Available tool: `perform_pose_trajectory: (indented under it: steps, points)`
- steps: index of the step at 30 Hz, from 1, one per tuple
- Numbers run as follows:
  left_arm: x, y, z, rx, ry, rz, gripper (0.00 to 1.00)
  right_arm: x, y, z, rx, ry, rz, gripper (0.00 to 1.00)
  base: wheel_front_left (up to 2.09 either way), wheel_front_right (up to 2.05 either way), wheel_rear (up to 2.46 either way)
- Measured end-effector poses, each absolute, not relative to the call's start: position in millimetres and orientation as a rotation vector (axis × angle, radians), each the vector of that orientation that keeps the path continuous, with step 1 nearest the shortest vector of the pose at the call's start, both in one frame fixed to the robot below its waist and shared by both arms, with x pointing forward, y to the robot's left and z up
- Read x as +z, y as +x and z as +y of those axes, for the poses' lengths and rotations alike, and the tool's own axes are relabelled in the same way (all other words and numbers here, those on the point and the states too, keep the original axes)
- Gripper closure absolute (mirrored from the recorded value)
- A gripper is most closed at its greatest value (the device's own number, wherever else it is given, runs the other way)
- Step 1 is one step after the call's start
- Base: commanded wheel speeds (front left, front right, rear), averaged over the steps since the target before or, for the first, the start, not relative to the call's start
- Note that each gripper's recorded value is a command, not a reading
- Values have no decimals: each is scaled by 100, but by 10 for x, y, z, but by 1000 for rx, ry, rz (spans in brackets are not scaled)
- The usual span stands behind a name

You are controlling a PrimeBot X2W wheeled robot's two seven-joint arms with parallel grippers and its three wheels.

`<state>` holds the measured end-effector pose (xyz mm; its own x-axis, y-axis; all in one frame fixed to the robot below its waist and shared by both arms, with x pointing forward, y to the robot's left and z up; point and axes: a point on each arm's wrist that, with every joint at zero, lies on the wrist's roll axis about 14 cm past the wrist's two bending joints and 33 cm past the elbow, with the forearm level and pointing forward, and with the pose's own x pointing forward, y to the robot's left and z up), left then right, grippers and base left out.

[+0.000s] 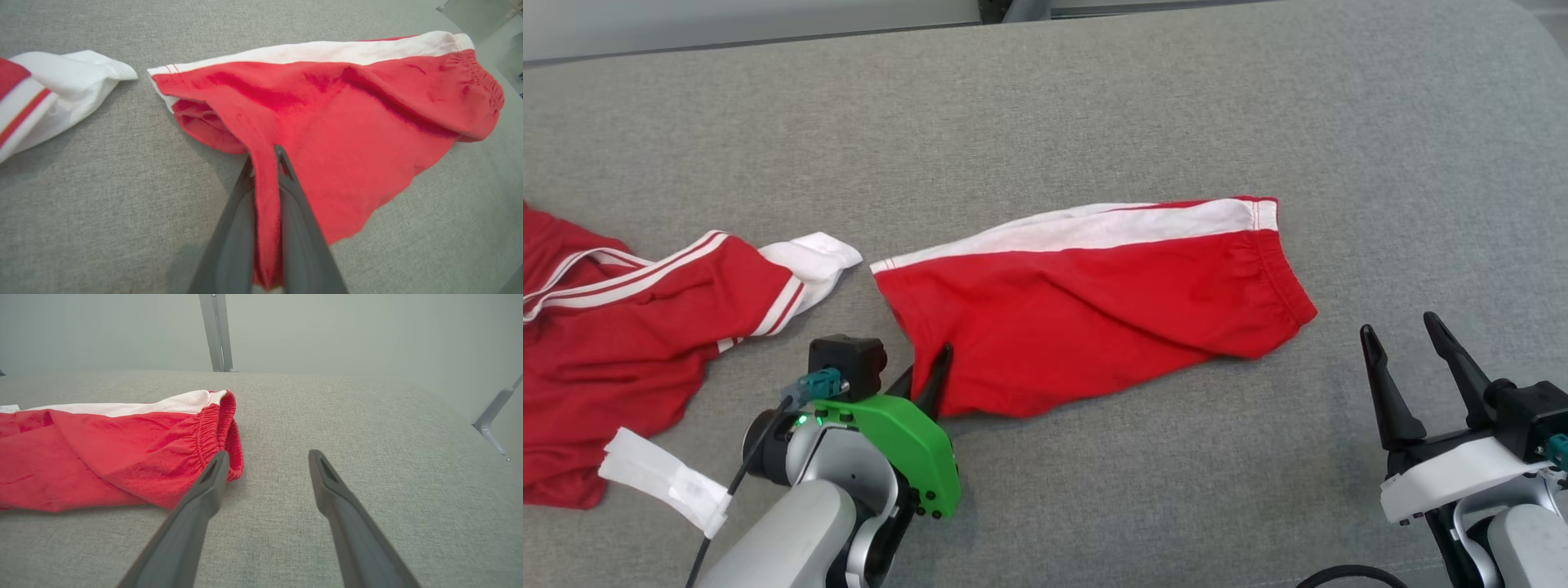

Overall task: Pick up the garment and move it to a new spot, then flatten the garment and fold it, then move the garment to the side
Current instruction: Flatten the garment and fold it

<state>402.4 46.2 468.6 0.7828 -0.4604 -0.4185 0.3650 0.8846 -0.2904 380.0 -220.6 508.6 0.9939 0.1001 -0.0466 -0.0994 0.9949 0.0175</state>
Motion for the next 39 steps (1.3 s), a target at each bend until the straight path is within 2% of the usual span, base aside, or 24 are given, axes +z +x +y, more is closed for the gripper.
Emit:
perform_pose_trajectory:
  steps: [7, 8, 9, 16, 20, 29, 39]
  points:
    - [4703, 3843, 569, -392, -218, 496, 100, 5133, 3815, -2029, 154, 20, 34, 0, 0, 0, 0]
    - [4700, 3832, 564, -389, -221, 493, 54, 5137, 3806, -2020, 158, 20, 34, 0, 0, 0, 0]
    - [4712, 3828, 557, -389, -222, 478, 0, 5137, 3794, -2019, 159, 21, 35, 0, 0, 0, 0]
    - [4831, 3807, 860, -277, -92, 238, 0, 5222, 3682, -2101, 148, 8, 19, 0, 0, 0, 0]
    - [4803, 3628, 1035, -217, -14, 194, 0, 5339, 3677, -2065, 182, -19, -3, 0, 0, 0, 0]
    - [5108, 3459, 1243, -128, 9, 62, 0, 5370, 4145, -1847, 264, -46, 86, 0, 0, 0, 0]
    - [5010, 3412, 1473, -61, -9, 80, 0, 4786, 4479, -1527, 322, -30, 274, 0, 0, 0, 0]
